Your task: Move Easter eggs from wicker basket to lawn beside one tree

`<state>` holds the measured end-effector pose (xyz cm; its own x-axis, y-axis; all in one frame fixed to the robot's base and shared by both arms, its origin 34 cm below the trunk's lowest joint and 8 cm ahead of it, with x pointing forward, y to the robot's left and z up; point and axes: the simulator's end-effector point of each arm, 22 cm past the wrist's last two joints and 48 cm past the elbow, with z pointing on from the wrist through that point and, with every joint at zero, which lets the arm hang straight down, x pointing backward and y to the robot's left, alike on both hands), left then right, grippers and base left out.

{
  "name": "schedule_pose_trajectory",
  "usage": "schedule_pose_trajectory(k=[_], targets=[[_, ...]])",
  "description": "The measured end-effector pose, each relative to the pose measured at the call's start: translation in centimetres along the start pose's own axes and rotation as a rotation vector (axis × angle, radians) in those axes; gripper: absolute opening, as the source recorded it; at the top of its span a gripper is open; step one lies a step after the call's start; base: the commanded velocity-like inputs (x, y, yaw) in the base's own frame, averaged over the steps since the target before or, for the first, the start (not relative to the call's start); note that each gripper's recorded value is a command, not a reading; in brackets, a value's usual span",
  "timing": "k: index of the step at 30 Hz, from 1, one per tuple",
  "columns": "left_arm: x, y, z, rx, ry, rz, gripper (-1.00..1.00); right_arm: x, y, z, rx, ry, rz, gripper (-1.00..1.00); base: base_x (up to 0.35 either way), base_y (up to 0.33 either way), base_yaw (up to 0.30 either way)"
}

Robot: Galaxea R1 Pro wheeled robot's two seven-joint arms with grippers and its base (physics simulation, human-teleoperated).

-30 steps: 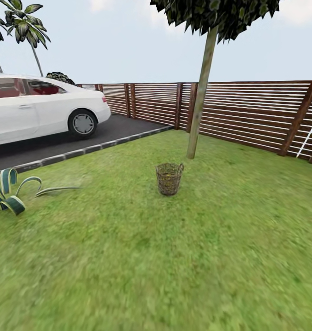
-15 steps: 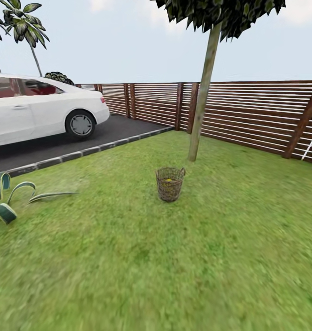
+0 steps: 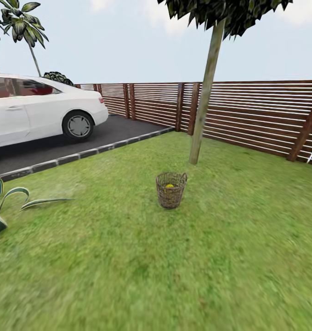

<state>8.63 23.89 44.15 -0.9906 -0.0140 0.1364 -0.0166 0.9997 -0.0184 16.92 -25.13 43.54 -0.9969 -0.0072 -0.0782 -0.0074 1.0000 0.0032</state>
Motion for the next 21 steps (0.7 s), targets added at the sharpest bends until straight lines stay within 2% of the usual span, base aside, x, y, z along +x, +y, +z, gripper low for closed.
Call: schedule_pose_trajectory(k=[6,13,21], targets=[[0.0,0.0,0.0,0.0,0.0,0.0,1.0,0.0,0.09,0.0,-0.001,0.0,0.0,1.0,0.34,0.0,-0.03],[-0.01,0.0,0.0,0.0,0.0,0.0,1.0,0.01,-0.06,0.0,0.001,0.0,0.0,1.0,0.34,0.0,-0.211],[0.0,0.0,0.0,0.0,0.0,0.0,1.0,0.0,-0.03,0.0,0.0,0.0,0.0,1.0,0.34,0.0,-0.028]])
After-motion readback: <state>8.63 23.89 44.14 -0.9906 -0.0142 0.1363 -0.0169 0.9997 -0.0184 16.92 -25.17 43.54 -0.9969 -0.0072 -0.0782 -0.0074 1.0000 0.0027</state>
